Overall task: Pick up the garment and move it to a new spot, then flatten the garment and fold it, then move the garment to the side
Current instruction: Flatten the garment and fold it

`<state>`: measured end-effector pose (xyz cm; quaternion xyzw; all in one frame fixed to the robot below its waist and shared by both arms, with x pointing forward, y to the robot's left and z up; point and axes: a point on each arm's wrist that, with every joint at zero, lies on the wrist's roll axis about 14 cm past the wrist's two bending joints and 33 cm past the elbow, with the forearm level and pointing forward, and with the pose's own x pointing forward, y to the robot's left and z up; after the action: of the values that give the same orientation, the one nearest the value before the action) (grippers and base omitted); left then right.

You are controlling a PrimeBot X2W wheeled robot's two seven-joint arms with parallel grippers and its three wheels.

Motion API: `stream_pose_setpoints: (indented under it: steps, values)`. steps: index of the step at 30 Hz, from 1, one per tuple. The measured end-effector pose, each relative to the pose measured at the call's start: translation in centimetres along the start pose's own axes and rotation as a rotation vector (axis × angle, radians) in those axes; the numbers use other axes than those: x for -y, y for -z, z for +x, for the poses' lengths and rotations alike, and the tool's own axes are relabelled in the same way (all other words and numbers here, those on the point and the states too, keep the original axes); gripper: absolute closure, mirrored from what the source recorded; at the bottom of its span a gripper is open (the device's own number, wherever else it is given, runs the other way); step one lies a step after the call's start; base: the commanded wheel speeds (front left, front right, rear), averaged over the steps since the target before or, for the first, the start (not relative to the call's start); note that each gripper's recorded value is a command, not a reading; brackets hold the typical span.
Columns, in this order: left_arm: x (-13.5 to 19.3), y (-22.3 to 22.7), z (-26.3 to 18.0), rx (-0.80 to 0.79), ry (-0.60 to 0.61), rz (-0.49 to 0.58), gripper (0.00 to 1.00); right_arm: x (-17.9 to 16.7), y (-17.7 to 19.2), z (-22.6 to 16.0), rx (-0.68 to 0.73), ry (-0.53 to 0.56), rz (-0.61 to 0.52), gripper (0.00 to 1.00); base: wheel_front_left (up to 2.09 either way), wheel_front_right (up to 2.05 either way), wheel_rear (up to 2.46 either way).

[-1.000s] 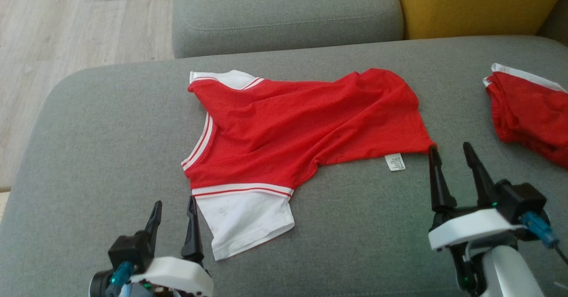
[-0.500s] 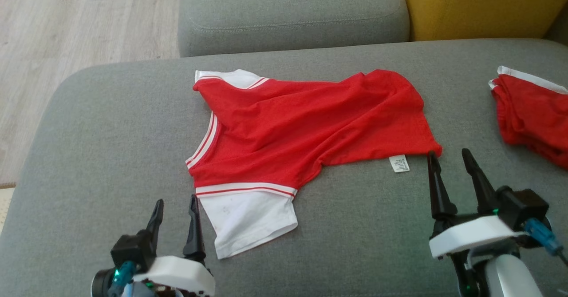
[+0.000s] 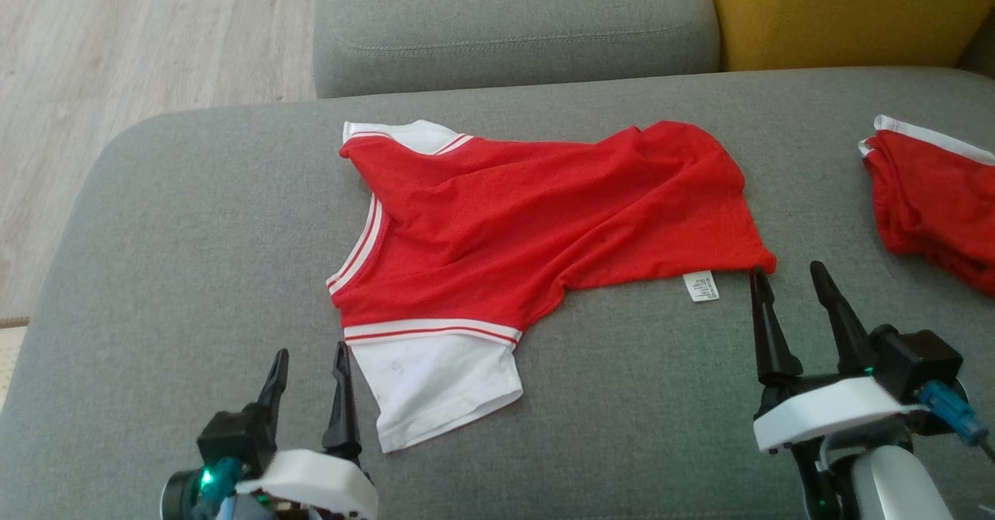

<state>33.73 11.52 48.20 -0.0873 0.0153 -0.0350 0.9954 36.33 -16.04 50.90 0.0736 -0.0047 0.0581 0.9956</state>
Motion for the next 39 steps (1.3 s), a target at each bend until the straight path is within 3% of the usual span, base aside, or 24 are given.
stream_pose_setpoints:
  steps: [5,10,16,23,39]
  values:
    - [0.2,1.1,-0.2,-0.036,0.014,0.011,0.00,0.1,0.2,0.1,-0.005,0.003,0.005,0.00,0.00,0.00,0.00]
    - [1.5,4.4,-1.3,-0.182,0.065,0.002,0.00,0.2,0.6,0.2,-0.017,0.005,0.006,0.00,0.00,0.00,0.00]
    - [2.5,8.5,-3.0,-0.385,0.089,-0.053,0.00,0.5,1.4,0.4,-0.041,0.014,0.011,0.00,0.00,0.00,0.00]
    - [2.9,10.9,-3.3,-0.491,0.083,-0.106,0.00,1.4,2.3,0.4,-0.069,0.041,0.013,0.00,0.00,0.00,0.00]
    - [2.5,12.2,-1.7,-0.522,0.059,-0.157,0.00,2.8,3.1,-0.4,-0.094,0.089,0.016,0.00,0.00,0.00,0.00]
